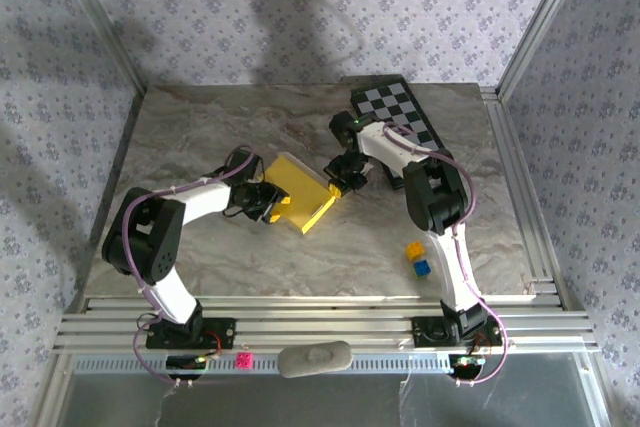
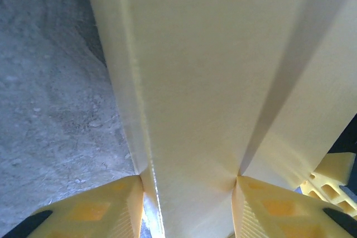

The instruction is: Fold the paper box

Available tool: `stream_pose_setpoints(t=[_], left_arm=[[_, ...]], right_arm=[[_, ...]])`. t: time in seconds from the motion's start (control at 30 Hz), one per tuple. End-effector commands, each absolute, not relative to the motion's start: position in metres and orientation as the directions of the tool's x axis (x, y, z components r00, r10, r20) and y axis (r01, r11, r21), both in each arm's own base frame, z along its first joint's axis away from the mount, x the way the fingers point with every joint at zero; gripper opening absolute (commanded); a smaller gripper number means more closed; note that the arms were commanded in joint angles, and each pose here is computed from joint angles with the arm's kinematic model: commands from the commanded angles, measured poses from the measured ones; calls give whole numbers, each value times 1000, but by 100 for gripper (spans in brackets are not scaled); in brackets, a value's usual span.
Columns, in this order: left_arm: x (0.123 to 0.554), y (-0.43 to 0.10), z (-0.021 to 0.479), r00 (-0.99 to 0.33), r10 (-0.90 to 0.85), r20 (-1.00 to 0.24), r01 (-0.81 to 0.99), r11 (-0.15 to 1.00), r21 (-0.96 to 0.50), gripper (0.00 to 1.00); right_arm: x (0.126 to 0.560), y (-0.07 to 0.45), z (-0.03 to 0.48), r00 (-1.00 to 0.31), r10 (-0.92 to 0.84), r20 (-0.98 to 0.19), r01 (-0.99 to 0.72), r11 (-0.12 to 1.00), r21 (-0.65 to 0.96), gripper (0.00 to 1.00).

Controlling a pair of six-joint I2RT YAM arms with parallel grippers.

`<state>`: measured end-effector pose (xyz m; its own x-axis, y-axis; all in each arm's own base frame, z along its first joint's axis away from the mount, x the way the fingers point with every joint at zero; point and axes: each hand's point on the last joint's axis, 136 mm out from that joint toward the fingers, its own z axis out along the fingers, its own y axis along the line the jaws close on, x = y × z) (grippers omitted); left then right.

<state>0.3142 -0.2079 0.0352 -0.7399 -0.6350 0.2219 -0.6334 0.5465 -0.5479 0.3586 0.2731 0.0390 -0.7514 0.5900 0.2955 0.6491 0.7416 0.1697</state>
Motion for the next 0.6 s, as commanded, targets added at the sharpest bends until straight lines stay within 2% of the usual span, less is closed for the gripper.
stream_pose_setpoints(t=[0.0, 0.13, 0.3, 0.57], left_arm=[[301, -190, -3, -668, -710, 223, -721, 544, -429, 42], [303, -191, -3, -671, -708, 221, -718, 546, -431, 42], [303, -192, -2, -680, -700, 217, -710, 555, -434, 42], [303, -192, -1, -694, -688, 211, -697, 570, -434, 41]], right_arm=[[325, 292, 61, -740, 558, 375, 647, 742, 173, 0], [326, 291, 67, -740, 569, 359, 657, 726, 204, 0], [331, 291, 74, -751, 558, 353, 649, 724, 236, 18], [336, 288, 91, -772, 555, 310, 632, 724, 278, 36]])
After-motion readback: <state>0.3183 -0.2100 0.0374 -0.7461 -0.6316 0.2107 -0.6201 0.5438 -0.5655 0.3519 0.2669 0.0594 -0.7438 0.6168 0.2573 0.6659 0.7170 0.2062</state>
